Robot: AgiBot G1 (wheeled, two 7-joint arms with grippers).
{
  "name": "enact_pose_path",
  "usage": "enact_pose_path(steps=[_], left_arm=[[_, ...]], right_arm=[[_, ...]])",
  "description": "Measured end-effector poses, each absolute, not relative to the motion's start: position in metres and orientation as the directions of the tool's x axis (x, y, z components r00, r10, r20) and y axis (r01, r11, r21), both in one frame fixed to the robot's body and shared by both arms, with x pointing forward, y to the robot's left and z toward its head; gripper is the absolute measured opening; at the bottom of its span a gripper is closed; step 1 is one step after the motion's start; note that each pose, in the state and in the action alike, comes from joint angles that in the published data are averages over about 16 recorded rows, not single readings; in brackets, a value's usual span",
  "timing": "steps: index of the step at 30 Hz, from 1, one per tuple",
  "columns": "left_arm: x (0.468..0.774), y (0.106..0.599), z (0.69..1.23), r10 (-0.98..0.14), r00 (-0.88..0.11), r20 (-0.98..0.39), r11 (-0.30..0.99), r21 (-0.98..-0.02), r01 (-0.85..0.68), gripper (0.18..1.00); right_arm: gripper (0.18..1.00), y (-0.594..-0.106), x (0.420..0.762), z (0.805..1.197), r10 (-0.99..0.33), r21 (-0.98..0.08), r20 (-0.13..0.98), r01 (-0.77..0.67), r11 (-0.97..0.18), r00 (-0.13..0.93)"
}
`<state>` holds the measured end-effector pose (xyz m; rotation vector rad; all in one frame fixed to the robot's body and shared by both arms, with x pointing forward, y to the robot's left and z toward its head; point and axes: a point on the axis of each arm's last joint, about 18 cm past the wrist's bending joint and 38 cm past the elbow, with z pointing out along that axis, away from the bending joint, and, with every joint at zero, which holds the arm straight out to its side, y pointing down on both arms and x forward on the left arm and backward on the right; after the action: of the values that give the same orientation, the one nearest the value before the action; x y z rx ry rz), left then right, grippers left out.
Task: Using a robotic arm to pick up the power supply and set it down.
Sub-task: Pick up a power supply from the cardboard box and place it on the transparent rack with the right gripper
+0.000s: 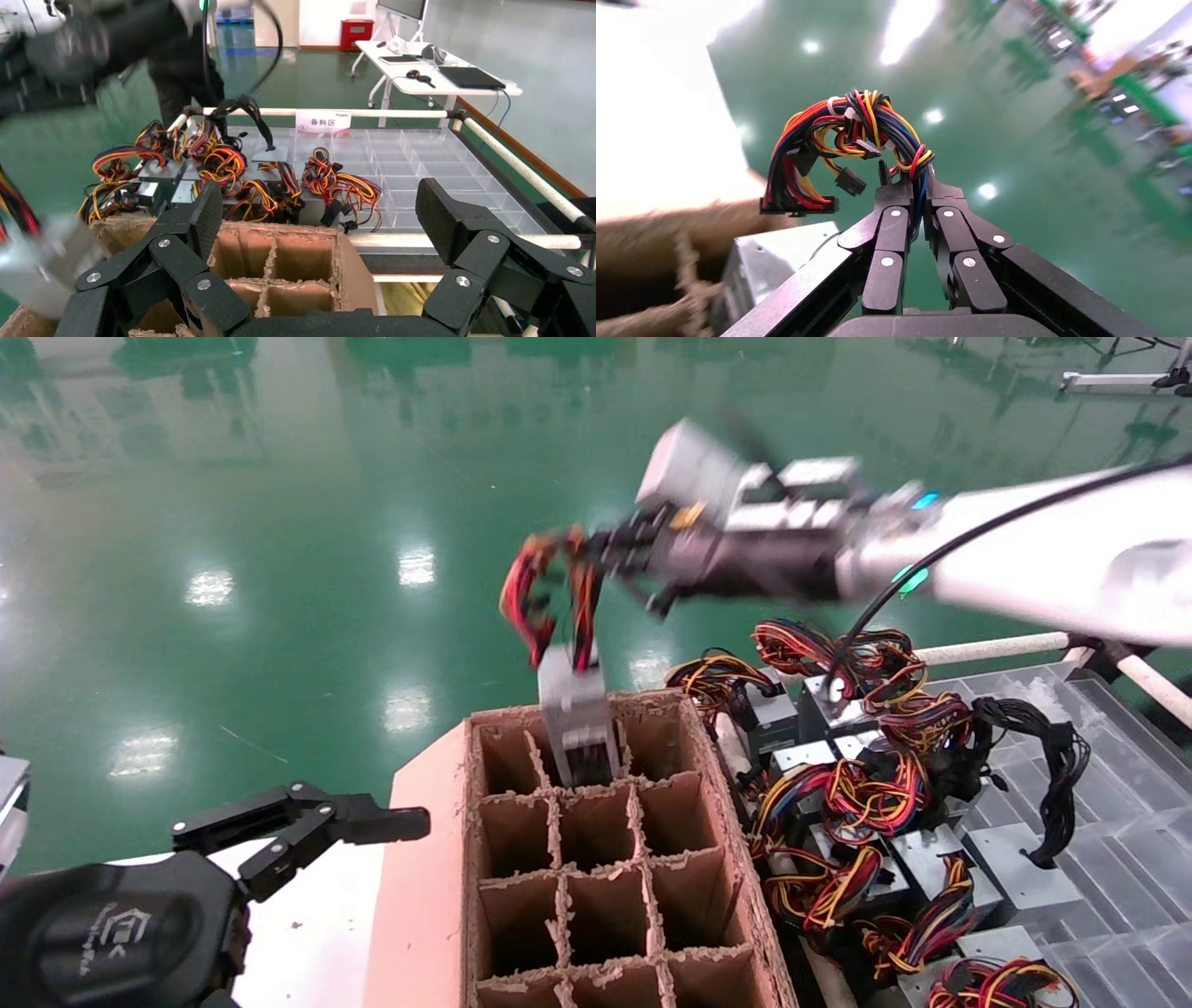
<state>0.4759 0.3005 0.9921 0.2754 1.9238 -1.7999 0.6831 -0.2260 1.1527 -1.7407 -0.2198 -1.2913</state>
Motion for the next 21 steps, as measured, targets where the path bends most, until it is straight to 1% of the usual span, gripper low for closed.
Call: enact_pose_path(steps=[5, 10, 15, 21], left_arm=[[0.476, 0.300, 0.992, -0.179, -0.861, -0.476, 0.111, -0.879, 0.463, 1.001], [0.476, 0.300, 0.992, -0.179, -0.861, -0.476, 0.111, -0.879, 0.463, 1.001], [0.476, 0.300, 0.992, -0.179, -0.861, -0.476, 0.111, -0.879, 0.463, 1.001], [0.476, 0.300, 0.992, -0.179, -0.861, -0.476, 0.111, -0.879, 0.463, 1.001]], right_arm=[[0.201, -0.269, 0.661, 1.184, -0.423, -0.567, 0.821, 0.638, -0.520, 0.384], [0.201, -0.323, 0.636, 1.203, -0.477, -0.562, 0.817, 0.637, -0.528, 0.325], [0.201, -0.387, 0.606, 1.211, -0.515, -0.552, 0.818, 0.606, -0.573, 0.257], [0.200, -0.463, 0.559, 1.208, -0.551, -0.555, 0.812, 0.544, -0.630, 0.191]])
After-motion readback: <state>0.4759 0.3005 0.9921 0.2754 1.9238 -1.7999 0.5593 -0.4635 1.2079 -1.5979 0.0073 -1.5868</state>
